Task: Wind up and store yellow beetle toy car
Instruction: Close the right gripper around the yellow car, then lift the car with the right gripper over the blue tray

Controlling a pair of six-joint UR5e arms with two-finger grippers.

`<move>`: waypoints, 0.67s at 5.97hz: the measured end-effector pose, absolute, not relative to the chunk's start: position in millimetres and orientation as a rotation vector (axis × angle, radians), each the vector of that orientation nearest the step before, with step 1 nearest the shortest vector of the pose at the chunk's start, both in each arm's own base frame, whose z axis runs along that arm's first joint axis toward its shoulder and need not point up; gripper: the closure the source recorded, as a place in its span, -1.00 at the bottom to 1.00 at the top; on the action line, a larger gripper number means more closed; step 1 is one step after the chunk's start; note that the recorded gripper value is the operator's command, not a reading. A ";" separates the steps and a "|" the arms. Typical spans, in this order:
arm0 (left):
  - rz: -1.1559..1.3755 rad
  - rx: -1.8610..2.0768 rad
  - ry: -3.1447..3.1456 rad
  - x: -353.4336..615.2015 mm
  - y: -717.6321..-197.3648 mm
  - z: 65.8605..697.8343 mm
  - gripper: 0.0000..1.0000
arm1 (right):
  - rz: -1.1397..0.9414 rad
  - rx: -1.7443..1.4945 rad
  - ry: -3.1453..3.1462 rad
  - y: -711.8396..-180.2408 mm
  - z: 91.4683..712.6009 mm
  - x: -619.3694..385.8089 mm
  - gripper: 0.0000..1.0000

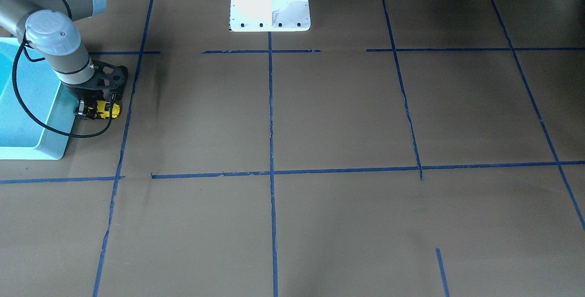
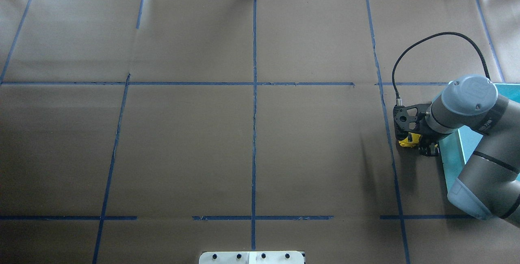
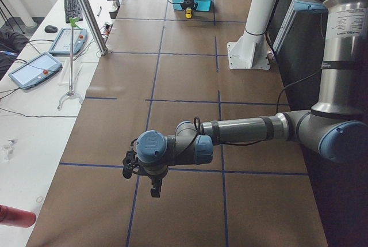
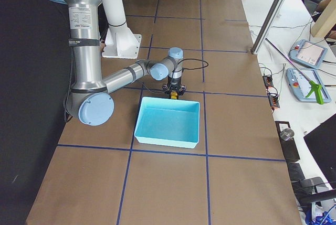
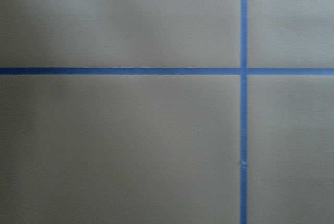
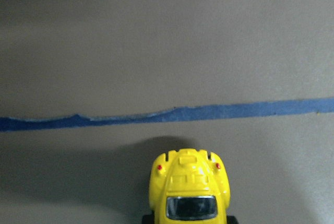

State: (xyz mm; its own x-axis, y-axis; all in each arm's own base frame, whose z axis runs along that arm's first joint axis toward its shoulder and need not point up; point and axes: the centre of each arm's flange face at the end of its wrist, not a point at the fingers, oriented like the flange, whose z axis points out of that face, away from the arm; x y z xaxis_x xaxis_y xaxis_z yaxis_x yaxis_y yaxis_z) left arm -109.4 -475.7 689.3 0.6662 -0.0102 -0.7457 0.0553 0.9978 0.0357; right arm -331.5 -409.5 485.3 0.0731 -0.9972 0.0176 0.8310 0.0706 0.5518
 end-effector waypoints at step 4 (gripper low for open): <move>-0.052 0.038 0.851 -77.5 -481.2 656.5 -1.00 | -1.390 0.449 -0.428 -393.5 405.0 -220.1 1.00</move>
